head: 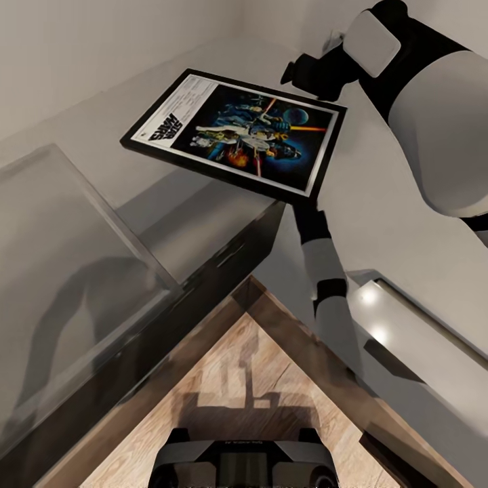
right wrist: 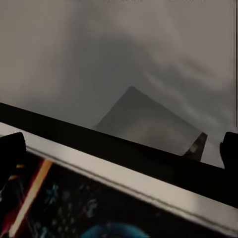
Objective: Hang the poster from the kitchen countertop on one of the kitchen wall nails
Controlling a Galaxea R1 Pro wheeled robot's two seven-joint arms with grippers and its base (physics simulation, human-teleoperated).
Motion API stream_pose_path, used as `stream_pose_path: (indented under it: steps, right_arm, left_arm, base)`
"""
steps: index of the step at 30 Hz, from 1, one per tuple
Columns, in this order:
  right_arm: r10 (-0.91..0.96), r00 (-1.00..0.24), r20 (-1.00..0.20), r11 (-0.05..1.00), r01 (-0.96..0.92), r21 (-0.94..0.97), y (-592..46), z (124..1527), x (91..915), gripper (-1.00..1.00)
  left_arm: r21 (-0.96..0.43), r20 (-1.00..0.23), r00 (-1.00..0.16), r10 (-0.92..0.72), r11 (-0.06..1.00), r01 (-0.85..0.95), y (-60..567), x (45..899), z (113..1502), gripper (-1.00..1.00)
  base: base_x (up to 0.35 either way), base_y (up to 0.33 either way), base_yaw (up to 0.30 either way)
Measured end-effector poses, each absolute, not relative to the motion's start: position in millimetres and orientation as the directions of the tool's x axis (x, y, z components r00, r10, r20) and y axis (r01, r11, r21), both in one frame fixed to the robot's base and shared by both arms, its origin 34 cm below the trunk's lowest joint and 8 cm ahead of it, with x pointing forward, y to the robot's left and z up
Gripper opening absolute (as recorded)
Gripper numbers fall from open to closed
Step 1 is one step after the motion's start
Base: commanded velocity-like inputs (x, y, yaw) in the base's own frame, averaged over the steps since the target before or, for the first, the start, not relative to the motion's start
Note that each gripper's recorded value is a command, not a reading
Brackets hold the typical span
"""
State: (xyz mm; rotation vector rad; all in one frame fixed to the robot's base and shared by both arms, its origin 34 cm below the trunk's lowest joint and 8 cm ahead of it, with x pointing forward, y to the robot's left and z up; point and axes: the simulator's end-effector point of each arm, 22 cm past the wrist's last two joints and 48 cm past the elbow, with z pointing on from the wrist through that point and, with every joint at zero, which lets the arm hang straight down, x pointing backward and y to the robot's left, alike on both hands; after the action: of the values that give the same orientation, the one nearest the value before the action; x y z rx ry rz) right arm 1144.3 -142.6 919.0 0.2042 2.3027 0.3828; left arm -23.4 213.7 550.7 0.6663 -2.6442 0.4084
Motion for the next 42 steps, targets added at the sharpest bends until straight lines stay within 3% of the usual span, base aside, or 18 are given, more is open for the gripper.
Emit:
stream_pose_path:
  steps: [42]
  right_arm:
    - [0.261, -0.684, -0.681, 0.945, 0.038, 0.324, -152.3, 914.7, 1145.5, 1.0]
  left_arm:
    - [-0.181, 0.43, -0.813, -0.392, 0.845, -0.503, 214.6, -23.8, 550.9, 1.0]
  base:
    - [-0.035, 0.008, 0.0]
